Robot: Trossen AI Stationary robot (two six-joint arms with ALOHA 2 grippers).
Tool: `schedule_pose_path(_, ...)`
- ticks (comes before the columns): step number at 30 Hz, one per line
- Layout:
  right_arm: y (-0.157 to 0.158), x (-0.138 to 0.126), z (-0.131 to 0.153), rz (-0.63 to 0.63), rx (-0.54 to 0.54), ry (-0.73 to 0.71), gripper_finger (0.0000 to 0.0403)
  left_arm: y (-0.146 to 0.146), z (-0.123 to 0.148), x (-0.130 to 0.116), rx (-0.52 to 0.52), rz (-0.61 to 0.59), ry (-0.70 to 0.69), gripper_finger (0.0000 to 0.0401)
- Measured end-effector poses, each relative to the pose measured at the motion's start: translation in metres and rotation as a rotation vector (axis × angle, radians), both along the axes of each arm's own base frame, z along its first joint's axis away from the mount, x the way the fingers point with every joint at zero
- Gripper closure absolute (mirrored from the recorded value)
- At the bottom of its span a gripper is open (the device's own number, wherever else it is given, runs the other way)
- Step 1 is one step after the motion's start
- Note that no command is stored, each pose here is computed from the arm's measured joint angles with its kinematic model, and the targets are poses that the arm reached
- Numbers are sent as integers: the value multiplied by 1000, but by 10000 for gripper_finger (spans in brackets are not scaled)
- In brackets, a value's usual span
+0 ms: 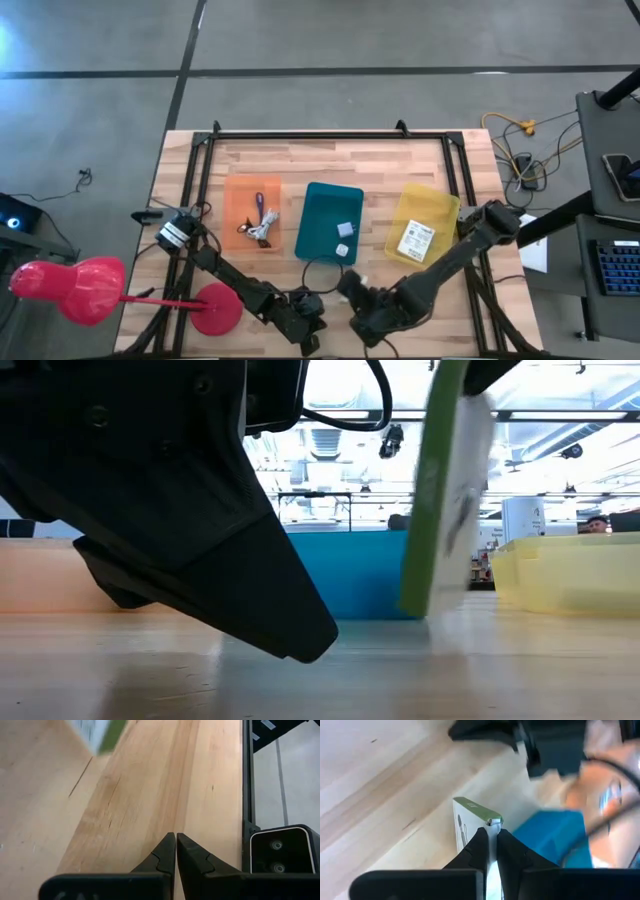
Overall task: Pick and place items into bin
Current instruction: Put the card reader box into the yellow bin
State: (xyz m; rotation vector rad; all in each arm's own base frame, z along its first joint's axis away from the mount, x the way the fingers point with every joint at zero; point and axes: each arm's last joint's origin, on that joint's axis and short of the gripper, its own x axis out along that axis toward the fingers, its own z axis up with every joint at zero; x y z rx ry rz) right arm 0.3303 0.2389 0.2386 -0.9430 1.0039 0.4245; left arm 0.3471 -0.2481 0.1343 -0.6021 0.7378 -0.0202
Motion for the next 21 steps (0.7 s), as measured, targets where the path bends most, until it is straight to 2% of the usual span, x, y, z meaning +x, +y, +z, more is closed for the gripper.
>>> schedule_pose_path(5, -4, -27, 28, -221, 64, -11, 389, 1, 0, 1, -1, 2, 0, 401)
schedule_pose_path(10, -15, -60, 55, -557, 134, -6, 389, 2, 0, 1, -3, 6, 0, 401)
schedule_pose_path(13, -25, -77, 60, -764, 118, 13, 389, 3, 0, 2, -4, 9, 0, 401)
schedule_pose_path(15, -33, -88, 62, -905, 60, 19, 389, 4, 0, 3, -4, 11, 1, 401)
schedule_pose_path(21, -54, -97, 64, -1156, 153, -144, 389, 8, 0, 6, -4, 16, 2, 401)
